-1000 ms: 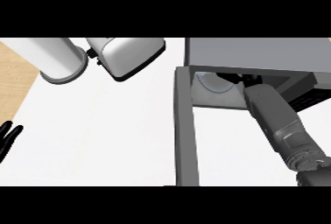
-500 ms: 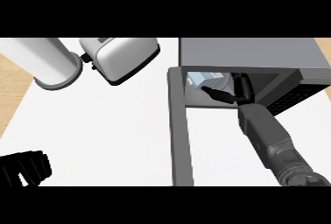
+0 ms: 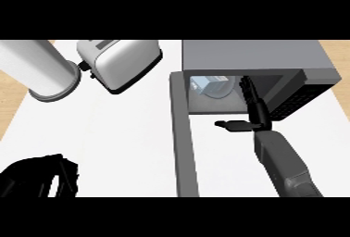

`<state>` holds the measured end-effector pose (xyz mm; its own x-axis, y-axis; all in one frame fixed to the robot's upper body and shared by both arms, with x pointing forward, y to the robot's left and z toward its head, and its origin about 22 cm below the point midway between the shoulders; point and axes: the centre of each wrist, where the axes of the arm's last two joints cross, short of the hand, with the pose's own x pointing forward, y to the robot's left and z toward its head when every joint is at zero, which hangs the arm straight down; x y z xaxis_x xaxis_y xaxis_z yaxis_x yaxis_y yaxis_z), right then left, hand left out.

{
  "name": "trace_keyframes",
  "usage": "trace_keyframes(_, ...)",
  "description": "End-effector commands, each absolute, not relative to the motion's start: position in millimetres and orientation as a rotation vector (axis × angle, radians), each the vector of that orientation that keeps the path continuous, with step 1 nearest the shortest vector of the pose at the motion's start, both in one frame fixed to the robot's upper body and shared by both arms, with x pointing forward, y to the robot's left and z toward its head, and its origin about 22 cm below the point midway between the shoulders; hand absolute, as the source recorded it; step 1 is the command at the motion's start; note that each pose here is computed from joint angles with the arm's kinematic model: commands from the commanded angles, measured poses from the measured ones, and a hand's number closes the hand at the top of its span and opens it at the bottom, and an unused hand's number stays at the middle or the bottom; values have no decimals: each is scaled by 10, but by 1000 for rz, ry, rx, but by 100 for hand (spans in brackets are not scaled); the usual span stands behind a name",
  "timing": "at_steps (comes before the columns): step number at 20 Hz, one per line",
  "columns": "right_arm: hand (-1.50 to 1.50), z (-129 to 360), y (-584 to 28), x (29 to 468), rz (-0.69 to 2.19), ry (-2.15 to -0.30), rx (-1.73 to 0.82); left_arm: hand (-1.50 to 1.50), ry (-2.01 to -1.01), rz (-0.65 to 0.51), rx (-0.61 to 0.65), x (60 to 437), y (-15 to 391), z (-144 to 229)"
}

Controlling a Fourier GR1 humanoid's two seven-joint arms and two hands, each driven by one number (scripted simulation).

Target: Pick up the milk, place it into the microwave and close the microwave

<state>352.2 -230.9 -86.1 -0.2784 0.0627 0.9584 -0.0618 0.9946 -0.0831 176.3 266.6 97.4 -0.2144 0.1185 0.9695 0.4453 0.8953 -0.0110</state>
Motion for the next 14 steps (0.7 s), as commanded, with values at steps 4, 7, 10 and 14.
trace_keyframes(4,-150,-1088,-2547,3081,94,-1840,13,150,-1779,-429,-446,1906,2411,982)
trace_keyframes(7,-150,-1227,-2799,2722,91,-1832,-27,150,-1773,-448,-426,1995,2179,1025)
trace_keyframes(10,-150,-1196,-2739,2592,69,-1839,-29,150,-1782,-525,-451,2179,1874,1000)
trace_keyframes(14,-150,-1171,-2983,2243,84,-1827,-42,150,-1773,-645,-435,2321,1580,807)
